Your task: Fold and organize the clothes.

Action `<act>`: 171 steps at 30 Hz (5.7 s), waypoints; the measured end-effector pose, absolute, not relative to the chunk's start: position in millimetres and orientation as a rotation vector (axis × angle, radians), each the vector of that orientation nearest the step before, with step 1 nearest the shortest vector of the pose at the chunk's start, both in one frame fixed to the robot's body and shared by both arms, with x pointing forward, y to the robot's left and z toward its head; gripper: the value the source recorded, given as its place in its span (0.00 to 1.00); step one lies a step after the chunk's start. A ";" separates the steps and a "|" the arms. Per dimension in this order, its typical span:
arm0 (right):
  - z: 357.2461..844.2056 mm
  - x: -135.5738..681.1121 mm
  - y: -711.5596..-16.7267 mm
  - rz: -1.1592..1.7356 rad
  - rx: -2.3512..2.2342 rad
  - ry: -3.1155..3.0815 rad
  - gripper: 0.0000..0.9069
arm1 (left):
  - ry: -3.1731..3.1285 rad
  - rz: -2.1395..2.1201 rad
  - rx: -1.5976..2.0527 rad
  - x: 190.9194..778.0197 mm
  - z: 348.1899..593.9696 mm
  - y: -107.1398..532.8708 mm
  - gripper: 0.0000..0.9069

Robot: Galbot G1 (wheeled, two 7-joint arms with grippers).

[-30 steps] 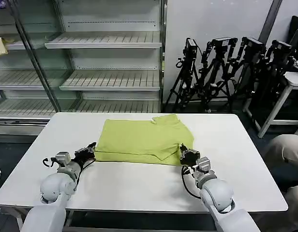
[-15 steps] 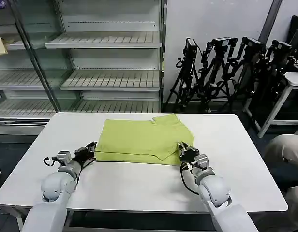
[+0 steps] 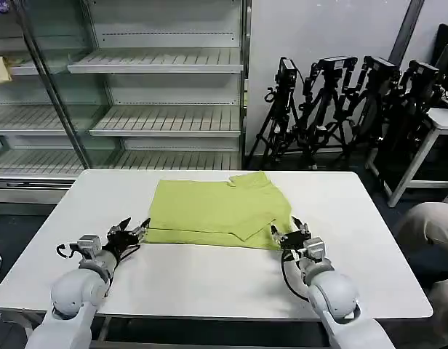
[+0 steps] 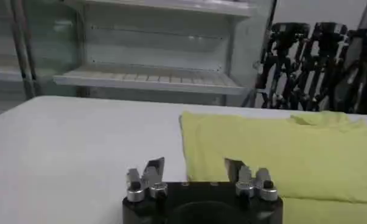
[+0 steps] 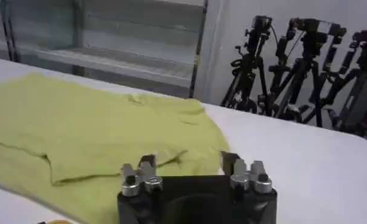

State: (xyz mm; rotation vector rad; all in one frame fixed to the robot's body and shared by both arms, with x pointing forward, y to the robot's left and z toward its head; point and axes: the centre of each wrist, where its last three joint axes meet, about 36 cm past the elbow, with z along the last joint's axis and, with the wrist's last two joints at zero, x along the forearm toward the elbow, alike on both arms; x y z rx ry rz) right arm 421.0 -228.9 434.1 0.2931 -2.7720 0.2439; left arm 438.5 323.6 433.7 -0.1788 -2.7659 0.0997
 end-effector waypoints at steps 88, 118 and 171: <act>483.3 278.2 -253.1 0.255 0.323 -2.749 1.00 | -2.714 -0.054 -0.161 270.6 468.3 311.7 1.00; 467.6 509.0 -185.0 0.086 0.140 -2.846 1.00 | -2.803 0.008 -0.305 470.7 453.1 333.1 1.00; 430.3 610.8 -156.1 -0.016 0.140 -2.672 0.00 | -2.654 -0.024 -0.310 556.2 421.5 334.3 0.02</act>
